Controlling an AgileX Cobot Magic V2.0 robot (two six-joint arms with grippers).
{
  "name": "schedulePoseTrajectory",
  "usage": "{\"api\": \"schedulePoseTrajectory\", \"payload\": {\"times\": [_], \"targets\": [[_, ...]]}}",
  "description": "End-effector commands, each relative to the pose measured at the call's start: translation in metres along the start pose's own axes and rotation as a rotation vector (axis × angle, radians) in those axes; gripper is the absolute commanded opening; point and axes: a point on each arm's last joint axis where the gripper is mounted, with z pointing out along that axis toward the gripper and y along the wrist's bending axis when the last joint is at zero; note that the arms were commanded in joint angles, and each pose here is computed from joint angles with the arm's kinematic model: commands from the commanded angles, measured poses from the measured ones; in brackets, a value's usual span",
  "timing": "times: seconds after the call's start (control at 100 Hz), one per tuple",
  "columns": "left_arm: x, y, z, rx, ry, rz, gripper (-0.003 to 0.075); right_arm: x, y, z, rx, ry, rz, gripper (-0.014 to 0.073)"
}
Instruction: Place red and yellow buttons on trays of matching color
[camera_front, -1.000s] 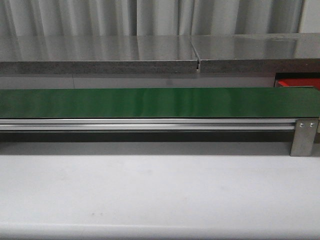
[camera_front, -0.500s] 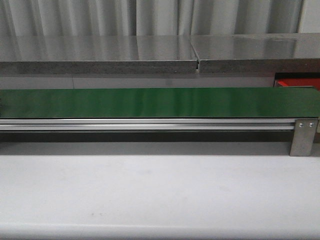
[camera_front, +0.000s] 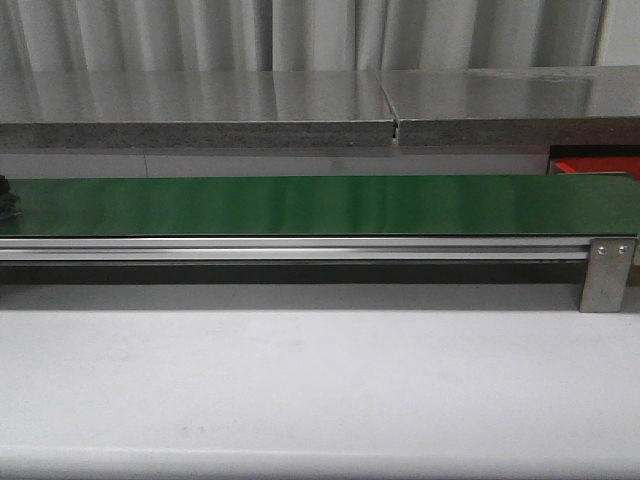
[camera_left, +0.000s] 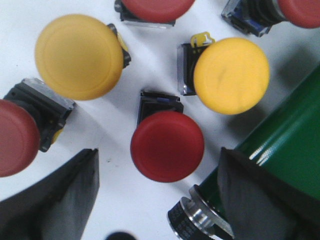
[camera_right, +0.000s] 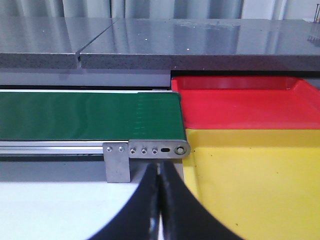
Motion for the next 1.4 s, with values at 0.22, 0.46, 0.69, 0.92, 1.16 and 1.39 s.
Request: {"api": "schedulePoseTrajectory", "payload": {"times": [0.22,0.46,0.69,0.92,1.16,1.39], "targets": [[-0.005,-0.005,-0.014,0.032,-0.064,-0.002,0.0494,-0.015,0.001,-0.003,0.000,-0.114,-0.003,-0.0117],[-0.007,-0.005,-0.014,0.039,-0.084,-0.003,0.0386,-0.015,0.001,-0.003,0.000,-0.114,-0.003,-0.0117],[-0.009,-0.006,-0.014,0.044,-0.099,-0.004,0.0217,-0.015,0.001,-0.003,0.000,-0.114,-0.003,-0.0117],[-0.003,-0.008,-0.028,0.041,-0.094,0.017,0.0208,-0.015,0.001,-0.003,0.000,-0.114,-0.003,-0.0117],[0.015,-0.018,-0.087,0.022,-0.203,0.093,0.0208,-0.015,0.001,-0.003,0.000,-0.114,-0.003,-0.0117],[0.027,-0.034,-0.117,0.062,-0.216,0.127,0.0208,-0.015,0.001,-0.003,0.000,-0.114,-0.003,-0.0117]]}}
